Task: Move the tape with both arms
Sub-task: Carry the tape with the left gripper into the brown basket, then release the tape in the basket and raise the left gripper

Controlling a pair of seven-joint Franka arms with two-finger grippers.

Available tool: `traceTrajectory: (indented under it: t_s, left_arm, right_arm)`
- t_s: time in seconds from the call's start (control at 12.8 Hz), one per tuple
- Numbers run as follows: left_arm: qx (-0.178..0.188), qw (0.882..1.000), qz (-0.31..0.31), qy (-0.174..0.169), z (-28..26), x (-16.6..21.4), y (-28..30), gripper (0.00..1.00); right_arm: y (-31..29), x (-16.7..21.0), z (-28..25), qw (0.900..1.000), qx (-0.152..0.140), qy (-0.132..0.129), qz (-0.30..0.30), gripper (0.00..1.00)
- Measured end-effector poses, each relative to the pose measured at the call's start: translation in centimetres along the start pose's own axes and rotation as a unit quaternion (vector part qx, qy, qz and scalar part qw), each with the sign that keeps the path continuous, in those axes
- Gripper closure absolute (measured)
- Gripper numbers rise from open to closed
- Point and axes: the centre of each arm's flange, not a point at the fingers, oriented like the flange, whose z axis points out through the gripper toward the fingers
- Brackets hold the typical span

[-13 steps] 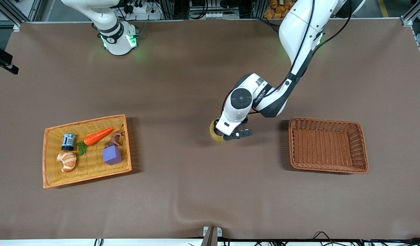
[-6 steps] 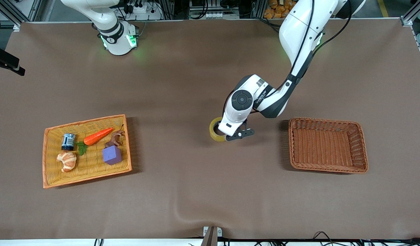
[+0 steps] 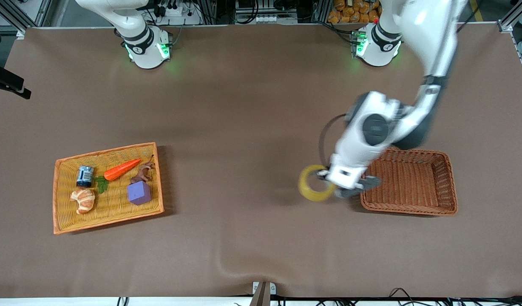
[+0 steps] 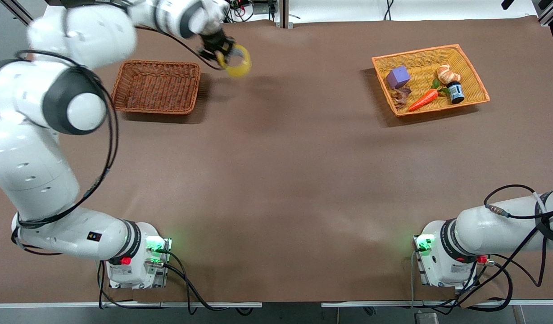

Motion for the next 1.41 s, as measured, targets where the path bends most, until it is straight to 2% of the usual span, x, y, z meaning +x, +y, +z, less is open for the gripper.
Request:
traceTrajectory:
  t_s: [0.23,0.47,0.7,0.94,1.17,1.41]
  left_arm:
    - [0.015,0.997,0.069,-0.014,-0.1,7.0,-13.7,0.78]
    - [0.020,0.993,0.105,-0.057,3.7,8.8,-23.5,0.78]
    - [0.020,0.990,0.106,-0.087,6.8,7.6,-27.3,0.78]
    - [0.017,0.991,0.101,-0.082,7.9,7.3,-28.3,0.74]
    - [0.012,0.993,0.108,-0.036,3.4,9.2,-27.1,0.43]
    - [0.012,0.992,0.127,0.015,-8.4,9.7,-23.8,0.09]
  right_arm:
    - [0.0,0.2,0.2,1.000,0.000,-0.001,0.001,0.00]
    - [0.0,0.3,0.4,1.000,0.000,-0.003,0.001,0.00]
    - [0.0,0.7,0.7,1.000,-0.001,-0.002,0.001,0.00]
    - [-0.1,1.3,1.0,1.000,-0.003,0.006,-0.001,0.00]
    - [-0.2,1.5,1.2,1.000,-0.003,0.005,-0.002,0.00]
    - [-0.4,1.6,1.2,1.000,-0.003,0.005,-0.004,0.00]
